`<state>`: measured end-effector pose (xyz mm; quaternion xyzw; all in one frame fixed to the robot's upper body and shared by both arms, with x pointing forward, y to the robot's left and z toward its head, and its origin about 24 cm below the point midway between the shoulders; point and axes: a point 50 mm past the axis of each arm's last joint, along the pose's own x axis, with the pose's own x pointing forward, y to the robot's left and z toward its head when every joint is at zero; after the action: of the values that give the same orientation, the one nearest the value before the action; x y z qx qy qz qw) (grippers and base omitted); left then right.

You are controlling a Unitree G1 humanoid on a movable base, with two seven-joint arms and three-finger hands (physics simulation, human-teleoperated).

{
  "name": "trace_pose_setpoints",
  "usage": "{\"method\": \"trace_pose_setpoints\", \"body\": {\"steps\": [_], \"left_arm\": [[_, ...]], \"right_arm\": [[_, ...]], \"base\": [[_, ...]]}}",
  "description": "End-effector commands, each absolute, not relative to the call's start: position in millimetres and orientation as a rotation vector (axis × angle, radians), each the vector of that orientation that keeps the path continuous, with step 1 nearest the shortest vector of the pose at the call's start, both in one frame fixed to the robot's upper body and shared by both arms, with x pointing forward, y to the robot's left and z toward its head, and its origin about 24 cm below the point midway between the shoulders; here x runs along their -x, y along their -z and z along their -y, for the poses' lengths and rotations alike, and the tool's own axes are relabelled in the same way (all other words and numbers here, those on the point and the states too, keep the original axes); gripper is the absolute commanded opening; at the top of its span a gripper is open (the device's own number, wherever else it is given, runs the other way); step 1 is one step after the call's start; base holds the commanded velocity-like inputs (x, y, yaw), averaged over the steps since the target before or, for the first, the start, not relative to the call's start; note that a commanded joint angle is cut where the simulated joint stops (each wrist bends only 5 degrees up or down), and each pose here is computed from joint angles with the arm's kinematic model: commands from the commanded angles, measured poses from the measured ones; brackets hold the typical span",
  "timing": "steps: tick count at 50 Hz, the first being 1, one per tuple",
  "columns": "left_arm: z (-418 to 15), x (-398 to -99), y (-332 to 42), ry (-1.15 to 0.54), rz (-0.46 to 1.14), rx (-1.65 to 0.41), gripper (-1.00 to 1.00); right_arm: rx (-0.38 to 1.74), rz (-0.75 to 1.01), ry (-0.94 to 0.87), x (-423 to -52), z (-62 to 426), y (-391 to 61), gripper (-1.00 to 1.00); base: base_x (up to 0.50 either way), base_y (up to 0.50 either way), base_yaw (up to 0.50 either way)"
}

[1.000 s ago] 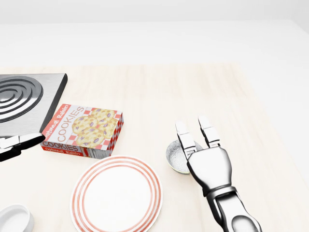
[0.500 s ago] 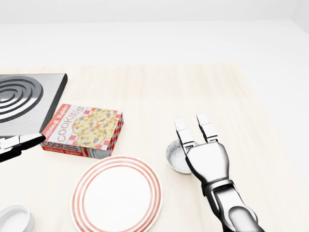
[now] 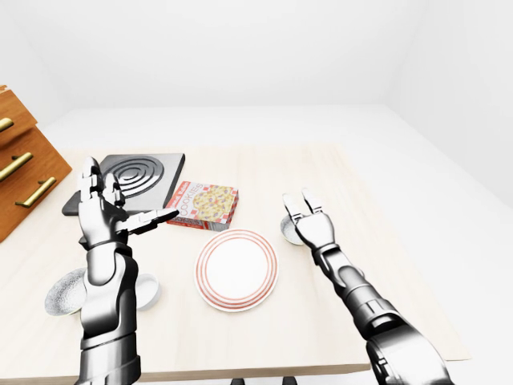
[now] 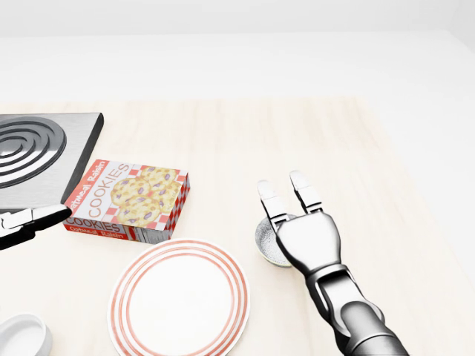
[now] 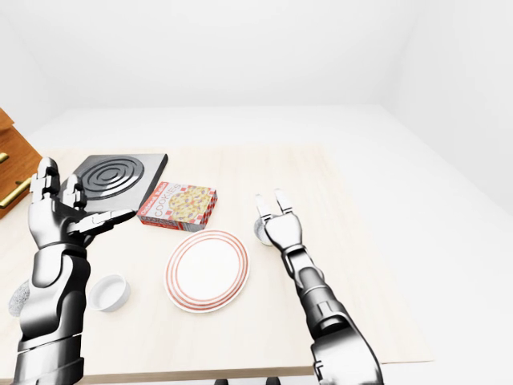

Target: Pick the akita bowl next to the plate and place it on the plate.

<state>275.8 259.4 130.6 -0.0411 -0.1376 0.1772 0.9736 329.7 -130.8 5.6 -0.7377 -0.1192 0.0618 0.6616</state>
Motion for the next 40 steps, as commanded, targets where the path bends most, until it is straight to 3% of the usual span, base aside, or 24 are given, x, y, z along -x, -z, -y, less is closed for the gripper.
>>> {"method": "trace_pose_setpoints", "body": {"steps": [1,5,6,31,40], "left_arm": [[-259.0,-275.6,-131.1,-0.357,0.280,0.084,1.00],[-259.2,-276.4,-128.6,-0.356,0.269,0.084,1.00],[-258.1,-274.2,-132.4,-0.356,0.287,0.083,1.00],[-257.7,-276.0,-127.6,-0.352,0.267,0.086,1.00],[-255.1,-274.2,-130.0,-0.349,0.280,0.082,1.00]], "right_arm": [[1.705,0.175,-0.272,-316.0,130.0,24.1,1.00],[1.708,0.159,-0.285,-317.3,130.0,25.3,1.00],[1.712,0.148,-0.295,-320.8,129.6,24.1,-0.98],[1.727,0.140,-0.243,-343.7,137.8,1.0,-1.00],[1.756,0.308,-0.080,-366.6,143.0,-47.5,-1.00]], "base": [[0.00,0.00,0.00],[0.00,0.00,0.00],[0.00,0.00,0.00],[0.00,0.00,0.00],[0.00,0.00,0.00]]}}
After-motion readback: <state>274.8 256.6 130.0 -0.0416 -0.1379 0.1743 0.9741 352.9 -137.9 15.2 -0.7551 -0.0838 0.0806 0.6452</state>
